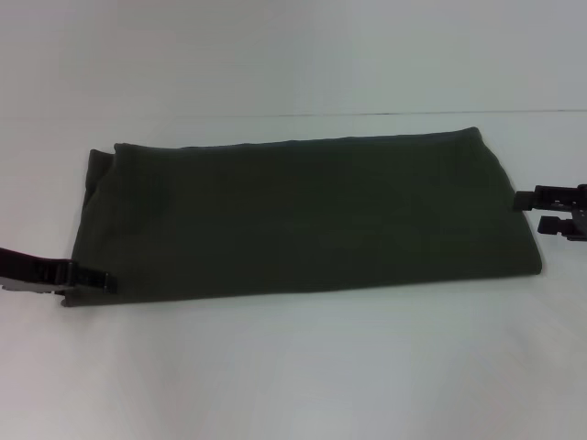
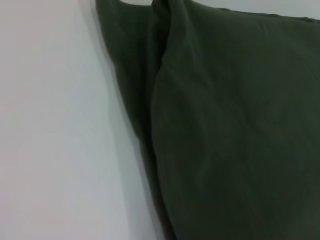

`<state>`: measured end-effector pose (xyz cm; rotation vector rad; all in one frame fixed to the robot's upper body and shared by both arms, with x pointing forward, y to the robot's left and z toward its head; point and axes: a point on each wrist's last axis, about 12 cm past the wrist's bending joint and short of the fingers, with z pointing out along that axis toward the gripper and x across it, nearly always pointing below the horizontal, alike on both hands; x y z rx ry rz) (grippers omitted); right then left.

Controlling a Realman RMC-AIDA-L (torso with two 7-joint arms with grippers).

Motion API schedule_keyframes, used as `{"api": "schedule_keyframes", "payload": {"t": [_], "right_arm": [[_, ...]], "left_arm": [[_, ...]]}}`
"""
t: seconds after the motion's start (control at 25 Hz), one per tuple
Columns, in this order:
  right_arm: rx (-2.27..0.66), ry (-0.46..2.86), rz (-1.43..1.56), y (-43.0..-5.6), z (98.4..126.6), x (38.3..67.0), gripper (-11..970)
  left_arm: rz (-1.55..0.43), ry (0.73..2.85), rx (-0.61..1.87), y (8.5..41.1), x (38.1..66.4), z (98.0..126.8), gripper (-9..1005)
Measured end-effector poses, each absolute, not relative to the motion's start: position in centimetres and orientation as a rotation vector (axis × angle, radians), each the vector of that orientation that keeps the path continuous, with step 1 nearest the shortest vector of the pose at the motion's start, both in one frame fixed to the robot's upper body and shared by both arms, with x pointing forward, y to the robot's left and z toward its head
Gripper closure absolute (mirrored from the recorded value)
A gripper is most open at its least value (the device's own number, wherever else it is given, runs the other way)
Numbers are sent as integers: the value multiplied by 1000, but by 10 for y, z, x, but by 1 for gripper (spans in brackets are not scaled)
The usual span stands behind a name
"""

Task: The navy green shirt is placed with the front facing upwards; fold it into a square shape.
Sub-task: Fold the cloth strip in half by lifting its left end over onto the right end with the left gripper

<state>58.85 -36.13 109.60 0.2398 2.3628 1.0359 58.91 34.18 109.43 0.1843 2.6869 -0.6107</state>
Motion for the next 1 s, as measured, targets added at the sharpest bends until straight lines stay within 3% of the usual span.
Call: {"api": "schedule_keyframes", "payload": {"t": [0.36, 1.0], "right_arm": [[228, 2359, 1042, -357, 1098, 591, 168], [209, 2358, 1060, -352, 1099, 593, 169]], "left_arm": [[-603, 2697, 223, 337, 591, 1095, 288], [-560, 2703, 234, 339, 591, 1093, 947]]}}
